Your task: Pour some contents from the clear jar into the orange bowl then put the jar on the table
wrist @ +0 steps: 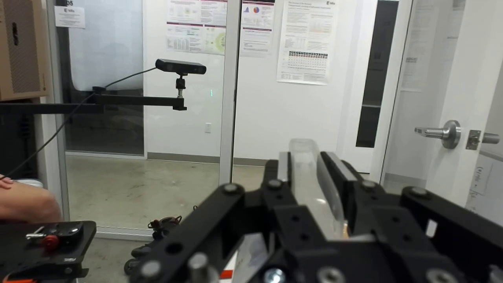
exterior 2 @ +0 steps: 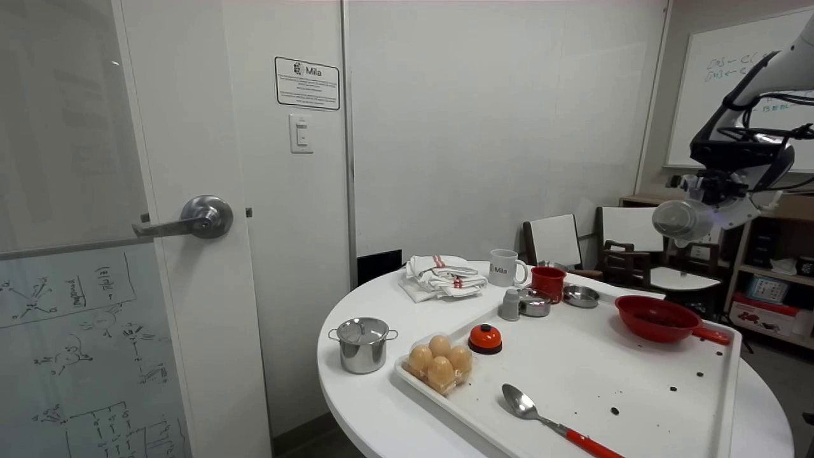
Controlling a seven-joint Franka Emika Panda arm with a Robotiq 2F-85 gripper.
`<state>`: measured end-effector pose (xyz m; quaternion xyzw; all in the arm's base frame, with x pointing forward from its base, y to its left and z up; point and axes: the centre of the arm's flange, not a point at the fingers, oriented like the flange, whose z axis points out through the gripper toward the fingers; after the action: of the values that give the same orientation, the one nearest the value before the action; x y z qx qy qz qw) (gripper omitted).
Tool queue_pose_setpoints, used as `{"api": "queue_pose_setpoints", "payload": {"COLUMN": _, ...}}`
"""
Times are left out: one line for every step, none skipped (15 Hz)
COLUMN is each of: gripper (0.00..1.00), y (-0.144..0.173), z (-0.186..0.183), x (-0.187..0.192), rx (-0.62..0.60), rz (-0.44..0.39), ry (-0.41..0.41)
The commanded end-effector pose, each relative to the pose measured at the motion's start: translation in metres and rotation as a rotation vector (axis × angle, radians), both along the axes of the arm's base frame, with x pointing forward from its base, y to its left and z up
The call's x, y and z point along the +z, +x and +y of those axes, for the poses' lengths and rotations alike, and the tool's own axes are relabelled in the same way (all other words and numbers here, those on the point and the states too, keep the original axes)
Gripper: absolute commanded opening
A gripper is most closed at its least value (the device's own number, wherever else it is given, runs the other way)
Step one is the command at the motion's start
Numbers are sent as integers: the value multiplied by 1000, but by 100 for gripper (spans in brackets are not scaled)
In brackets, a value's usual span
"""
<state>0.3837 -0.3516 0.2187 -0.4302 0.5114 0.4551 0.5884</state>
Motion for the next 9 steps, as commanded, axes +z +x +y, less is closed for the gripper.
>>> {"api": "queue_pose_setpoints", "payload": {"gripper": 6, "y": 5, "z": -10, "x": 0, "rx": 7, "rz": -33, "ry": 33}}
{"api": "queue_pose_setpoints", "payload": {"gripper": 6, "y": 5, "z": -10, "x": 0, "rx": 9, "rz": -33, "ry": 34}}
{"api": "queue_pose_setpoints", "payload": {"gripper": 6, "y": 5, "z": -9, "x": 0, "rx": 10, "rz": -34, "ry": 34}}
{"api": "queue_pose_setpoints", "payload": {"gripper": 6, "y": 5, "z": -9, "x": 0, "rx": 13, "rz": -30, "ry": 28}}
{"api": "queue_pose_setpoints", "payload": {"gripper": 6, "y": 6, "z": -8, "x": 1, "rx": 13, "rz": -21, "ry": 18}}
{"api": "queue_pose_setpoints", "payload": {"gripper": 6, "y": 6, "z": -7, "x": 1, "rx": 18, "rz": -14, "ry": 5}}
{"api": "queue_pose_setpoints", "payload": {"gripper": 6, "y": 7, "z": -3, "x": 2, "rx": 20, "rz": -6, "ry": -21}}
{"api": "queue_pose_setpoints", "payload": {"gripper": 6, "y": 8, "z": -1, "x": 2, "rx": 23, "rz": 4, "ry": -42}}
{"api": "queue_pose_setpoints", "payload": {"gripper": 6, "y": 9, "z": 2, "x": 2, "rx": 19, "rz": 18, "ry": -72}}
